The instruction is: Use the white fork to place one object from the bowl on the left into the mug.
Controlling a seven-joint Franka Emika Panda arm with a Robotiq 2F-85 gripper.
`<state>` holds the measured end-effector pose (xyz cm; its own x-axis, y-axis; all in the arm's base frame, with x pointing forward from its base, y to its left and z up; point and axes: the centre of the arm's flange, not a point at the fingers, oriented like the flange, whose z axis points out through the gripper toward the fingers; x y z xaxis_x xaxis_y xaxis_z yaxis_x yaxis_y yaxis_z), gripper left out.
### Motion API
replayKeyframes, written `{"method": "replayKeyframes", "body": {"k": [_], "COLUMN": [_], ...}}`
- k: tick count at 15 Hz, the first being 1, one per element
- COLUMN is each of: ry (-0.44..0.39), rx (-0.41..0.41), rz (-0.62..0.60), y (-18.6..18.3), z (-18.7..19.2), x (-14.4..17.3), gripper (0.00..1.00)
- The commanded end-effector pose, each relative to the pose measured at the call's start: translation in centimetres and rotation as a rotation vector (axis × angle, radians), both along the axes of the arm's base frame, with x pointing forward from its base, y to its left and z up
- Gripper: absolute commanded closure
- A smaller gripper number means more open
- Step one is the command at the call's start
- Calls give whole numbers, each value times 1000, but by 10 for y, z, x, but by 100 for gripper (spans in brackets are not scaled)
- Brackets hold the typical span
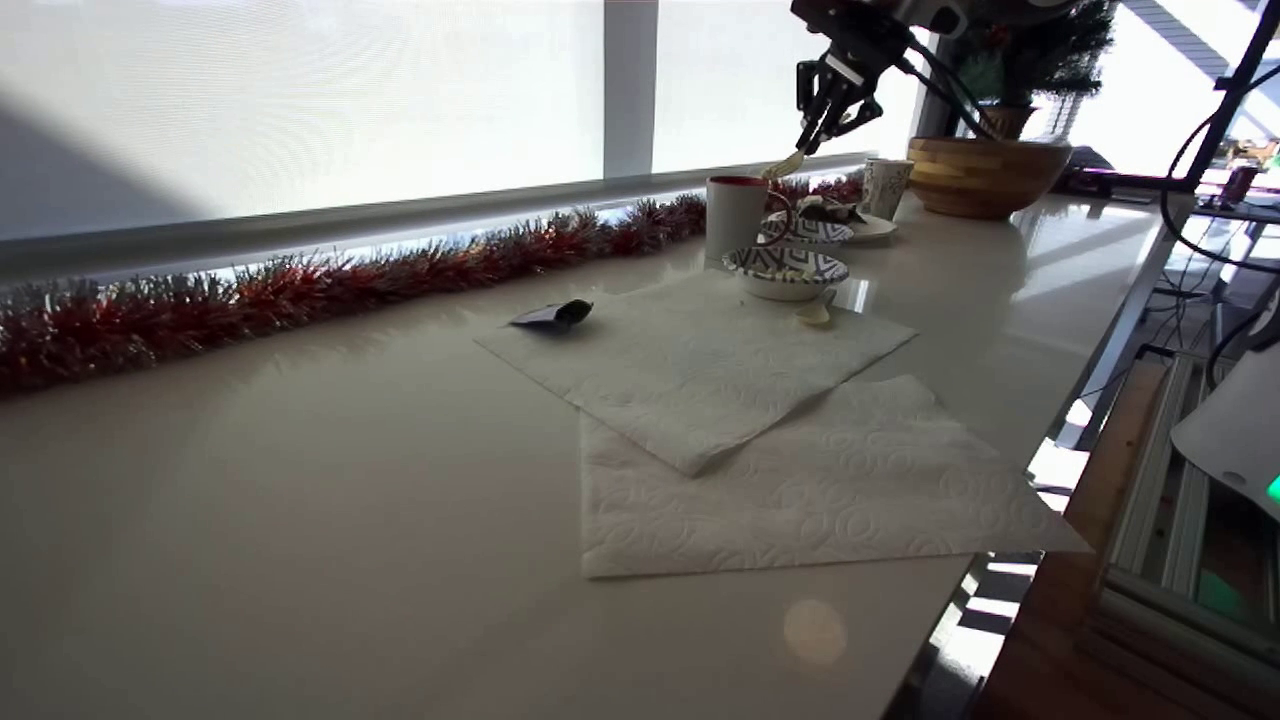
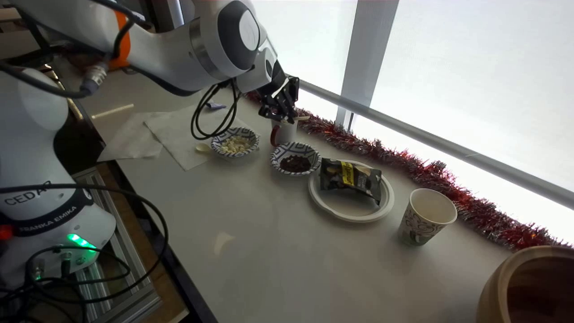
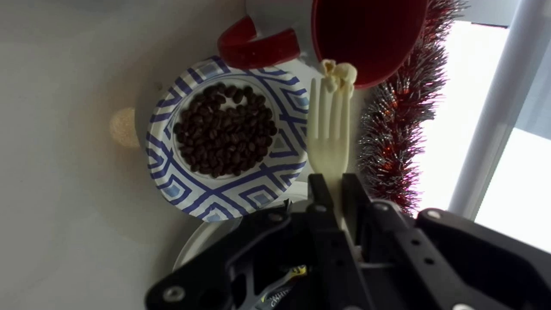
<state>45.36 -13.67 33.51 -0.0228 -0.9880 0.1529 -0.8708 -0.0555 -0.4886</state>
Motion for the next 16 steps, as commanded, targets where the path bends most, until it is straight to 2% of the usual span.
{"method": "replayKeyframes", "body": {"k": [1, 8, 16], "ry": [6, -33, -2], "rx": [9, 11, -17], "rz": [0, 87, 48], "y": [-4, 7, -3], "z": [2, -1, -8], "x": [2, 7, 5], "gripper": [97, 97, 97]}}
